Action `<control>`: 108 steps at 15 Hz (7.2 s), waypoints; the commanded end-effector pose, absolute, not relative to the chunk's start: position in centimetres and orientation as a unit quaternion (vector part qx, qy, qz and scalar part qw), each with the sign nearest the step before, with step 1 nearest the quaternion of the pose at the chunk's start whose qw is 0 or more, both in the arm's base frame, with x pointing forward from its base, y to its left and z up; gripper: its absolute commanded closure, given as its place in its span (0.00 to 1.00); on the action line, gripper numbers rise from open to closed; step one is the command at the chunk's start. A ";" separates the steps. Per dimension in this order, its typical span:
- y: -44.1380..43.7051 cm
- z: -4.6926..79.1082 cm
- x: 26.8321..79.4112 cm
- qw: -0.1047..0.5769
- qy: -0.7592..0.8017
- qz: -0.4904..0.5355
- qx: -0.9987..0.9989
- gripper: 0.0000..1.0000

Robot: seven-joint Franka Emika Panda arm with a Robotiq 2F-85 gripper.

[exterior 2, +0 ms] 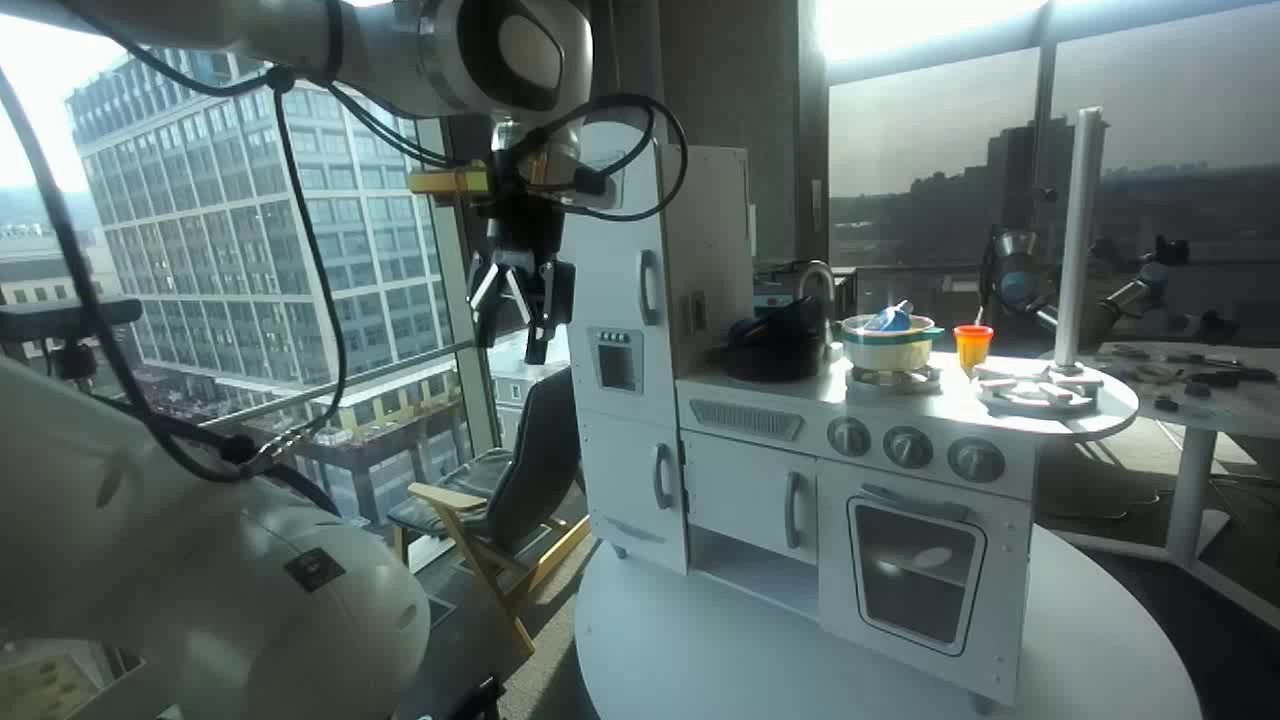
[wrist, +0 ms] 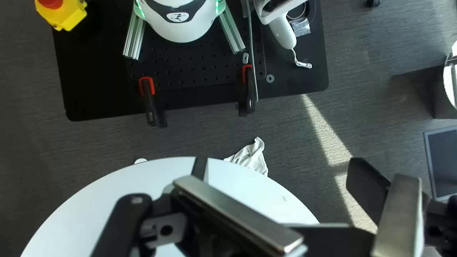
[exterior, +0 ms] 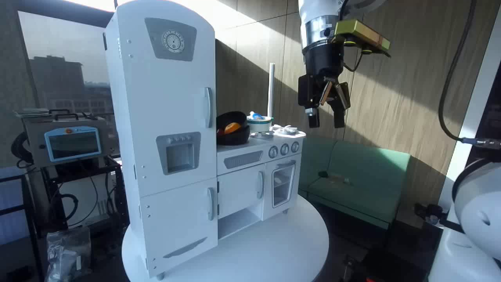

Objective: Open the right bottom door of the cabinet

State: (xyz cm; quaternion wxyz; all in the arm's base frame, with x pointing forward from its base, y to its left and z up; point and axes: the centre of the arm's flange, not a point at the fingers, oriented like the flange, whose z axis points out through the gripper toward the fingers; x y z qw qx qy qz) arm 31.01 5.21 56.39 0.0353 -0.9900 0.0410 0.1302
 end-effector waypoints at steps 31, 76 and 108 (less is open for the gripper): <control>-5.7 35.8 32.5 0.020 0.275 0.001 -0.961 0.00; -23.6 26.0 49.3 0.172 0.662 -0.194 -0.703 0.00; -28.1 28.5 41.5 0.057 0.634 -0.160 -0.754 0.00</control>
